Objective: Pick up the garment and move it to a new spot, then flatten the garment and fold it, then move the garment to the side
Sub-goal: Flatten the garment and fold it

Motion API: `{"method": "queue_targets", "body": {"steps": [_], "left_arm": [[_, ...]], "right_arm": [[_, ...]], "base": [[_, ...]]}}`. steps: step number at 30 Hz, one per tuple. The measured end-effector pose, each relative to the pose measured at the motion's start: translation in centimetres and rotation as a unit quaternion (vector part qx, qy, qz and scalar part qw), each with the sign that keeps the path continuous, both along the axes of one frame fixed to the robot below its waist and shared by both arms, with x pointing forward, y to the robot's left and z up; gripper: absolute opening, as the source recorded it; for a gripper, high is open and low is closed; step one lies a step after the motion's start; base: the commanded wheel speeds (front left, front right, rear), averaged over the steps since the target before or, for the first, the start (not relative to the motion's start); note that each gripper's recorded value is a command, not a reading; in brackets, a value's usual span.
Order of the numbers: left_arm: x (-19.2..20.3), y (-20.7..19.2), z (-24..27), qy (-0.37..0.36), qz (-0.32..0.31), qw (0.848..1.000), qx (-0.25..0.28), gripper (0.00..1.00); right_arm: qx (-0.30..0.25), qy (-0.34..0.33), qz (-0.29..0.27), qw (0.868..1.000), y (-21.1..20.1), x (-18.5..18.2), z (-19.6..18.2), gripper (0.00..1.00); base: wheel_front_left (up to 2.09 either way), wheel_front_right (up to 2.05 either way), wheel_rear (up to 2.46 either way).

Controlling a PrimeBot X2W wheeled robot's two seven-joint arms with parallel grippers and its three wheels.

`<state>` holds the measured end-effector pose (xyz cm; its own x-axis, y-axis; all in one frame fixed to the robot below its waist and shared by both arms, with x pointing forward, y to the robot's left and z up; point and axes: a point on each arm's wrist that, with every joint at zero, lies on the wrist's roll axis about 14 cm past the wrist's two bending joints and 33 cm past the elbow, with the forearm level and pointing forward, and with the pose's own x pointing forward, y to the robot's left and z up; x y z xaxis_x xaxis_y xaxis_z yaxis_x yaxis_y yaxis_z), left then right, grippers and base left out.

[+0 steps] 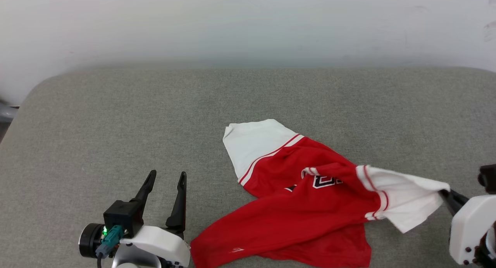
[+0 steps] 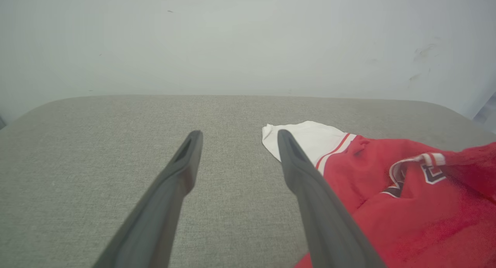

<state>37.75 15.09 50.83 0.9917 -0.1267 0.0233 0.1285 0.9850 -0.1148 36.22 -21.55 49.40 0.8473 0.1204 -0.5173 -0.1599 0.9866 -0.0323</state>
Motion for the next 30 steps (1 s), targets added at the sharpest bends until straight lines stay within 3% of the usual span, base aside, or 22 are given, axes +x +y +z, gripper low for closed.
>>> {"method": "queue_targets", "body": {"steps": [11, 18, 19, 20, 21, 30], "left_arm": [[1.1, 0.8, -1.9, 0.028, 0.009, 1.0, 0.003, 1.0], [2.0, 1.3, -3.5, 0.05, 0.015, 0.999, 0.006, 1.0], [2.1, 1.4, -3.6, 0.05, 0.016, 0.999, 0.006, 1.0], [2.1, 1.4, -3.6, 0.051, 0.016, 0.999, 0.006, 1.0], [2.1, 1.4, -3.7, 0.052, 0.016, 0.999, 0.007, 1.0], [2.0, 1.0, -3.2, 0.046, 0.013, 0.999, 0.005, 1.0]], "right_arm": [[0.035, 0.055, -0.164, 0.984, -9.0, 2.0, -4.8, 0.0], [0.06, 0.065, -0.215, 0.973, -10.5, 2.7, -8.7, 0.0], [0.064, 0.061, -0.217, 0.972, -10.4, 2.8, -9.0, 0.13], [0.068, 0.057, -0.22, 0.972, -10.3, 2.8, -9.2, 0.82], [0.07, 0.048, -0.222, 0.971, -10.3, 2.8, -9.2, 1.0], [0.071, -0.04, -0.233, 0.969, -10.2, 1.8, -7.8, 1.0]], "base": [[0.0, 0.0, 0.0], [0.0, 0.0, 0.0], [0.0, 0.0, 0.0], [0.0, 0.0, 0.0], [0.0, 0.0, 0.0], [0.0, 0.0, 0.0]]}}
